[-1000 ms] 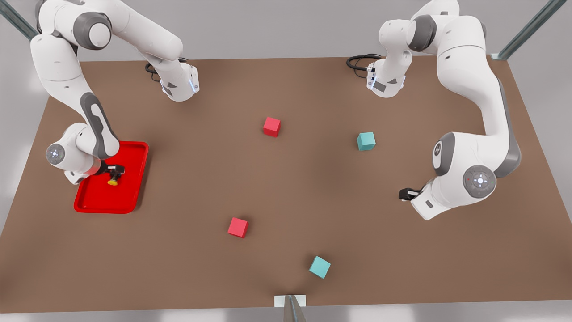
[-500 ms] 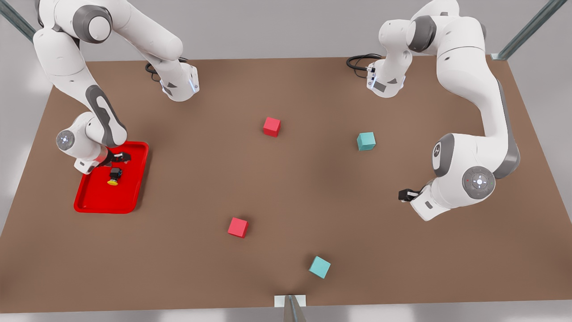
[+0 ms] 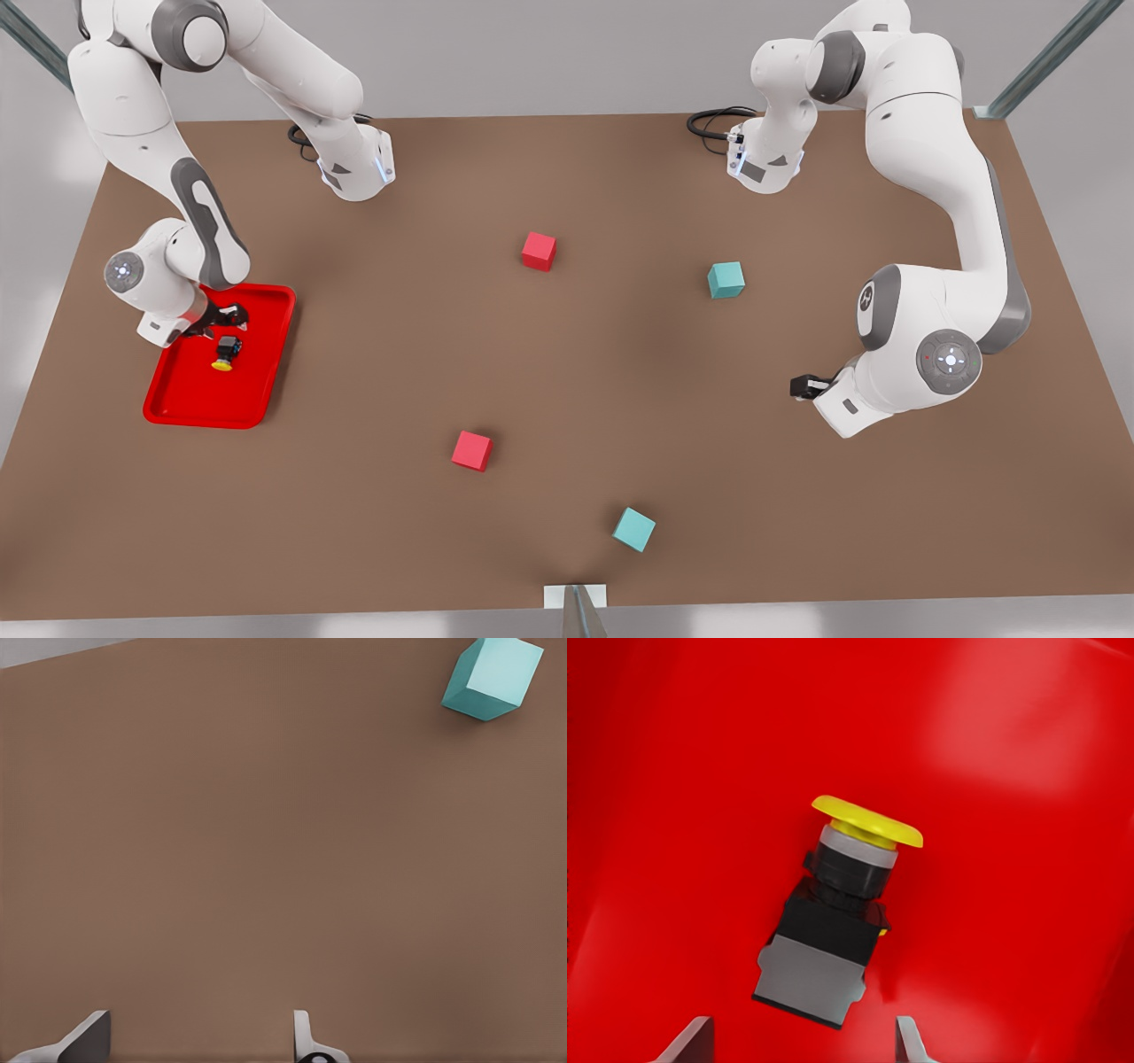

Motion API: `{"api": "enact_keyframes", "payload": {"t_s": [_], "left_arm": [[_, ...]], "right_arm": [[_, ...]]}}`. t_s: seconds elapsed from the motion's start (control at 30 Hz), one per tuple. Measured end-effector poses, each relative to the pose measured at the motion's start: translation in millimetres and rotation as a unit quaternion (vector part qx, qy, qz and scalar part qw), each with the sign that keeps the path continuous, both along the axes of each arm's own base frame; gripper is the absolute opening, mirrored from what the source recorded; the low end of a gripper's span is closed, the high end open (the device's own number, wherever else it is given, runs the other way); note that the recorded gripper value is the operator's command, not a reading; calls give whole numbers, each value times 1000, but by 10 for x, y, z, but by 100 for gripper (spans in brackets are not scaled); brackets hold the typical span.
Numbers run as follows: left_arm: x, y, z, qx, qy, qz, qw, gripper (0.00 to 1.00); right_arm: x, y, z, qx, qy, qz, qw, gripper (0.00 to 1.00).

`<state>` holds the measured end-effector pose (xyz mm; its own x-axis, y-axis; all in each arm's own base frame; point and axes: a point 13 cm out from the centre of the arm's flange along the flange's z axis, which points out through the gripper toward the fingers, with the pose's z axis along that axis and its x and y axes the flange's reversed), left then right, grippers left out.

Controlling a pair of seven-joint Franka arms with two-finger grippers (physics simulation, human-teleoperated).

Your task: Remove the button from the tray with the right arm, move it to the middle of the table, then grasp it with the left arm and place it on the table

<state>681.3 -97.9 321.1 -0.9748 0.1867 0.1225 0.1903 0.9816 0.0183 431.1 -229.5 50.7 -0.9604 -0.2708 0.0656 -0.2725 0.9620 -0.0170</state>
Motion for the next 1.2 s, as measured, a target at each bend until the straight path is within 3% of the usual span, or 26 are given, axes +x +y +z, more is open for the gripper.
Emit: {"api": "enact_keyframes", "payload": {"t_s": [0.23,0.33,0.57,0.63,0.67,0.7,0.73,0.77,0.87,0.9,0.93,0.97,1.07,1.2], "left_arm": [[8,0,2,0,-2,0,1000,100],[12,1,-2,0,-2,0,1000,100],[22,-2,-18,0,-3,0,1000,100],[23,-2,-19,0,-3,0,1000,100],[24,-3,-21,0,-3,0,1000,100],[24,-3,-23,0,-3,0,1000,100],[25,-2,-26,0,-3,0,1000,100],[26,-2,-31,0,-3,0,1000,100],[35,11,-7,0,-6,1,1000,100],[40,24,0,0,-7,2,1000,100],[43,29,-1,1,-7,2,1000,100],[46,33,0,1,-7,2,1000,100],[49,34,9,0,-9,2,1000,100],[51,34,5,1,-9,2,1000,100]], "right_arm": [[-84,185,-138,3,5,-22,1000,81],[-70,125,-149,-1,-3,-45,999,85],[51,147,-248,-9,-31,-108,994,83],[95,139,-302,-11,-42,-129,991,75],[126,124,-300,-12,-49,-139,989,61],[152,111,-291,-13,-56,-149,987,57],[187,97,-260,-15,-63,-157,985,60],[223,85,-222,-17,-70,-165,984,94],[359,52,-92,-21,-92,-186,978,95],[388,44,-62,-21,-98,-192,976,88],[411,36,-42,-22,-102,-198,975,67],[430,29,-26,-22,-105,-204,973,54],[465,13,25,-22,-111,-220,969,47],[569,-17,253,-24,-123,-234,964,47]]}}
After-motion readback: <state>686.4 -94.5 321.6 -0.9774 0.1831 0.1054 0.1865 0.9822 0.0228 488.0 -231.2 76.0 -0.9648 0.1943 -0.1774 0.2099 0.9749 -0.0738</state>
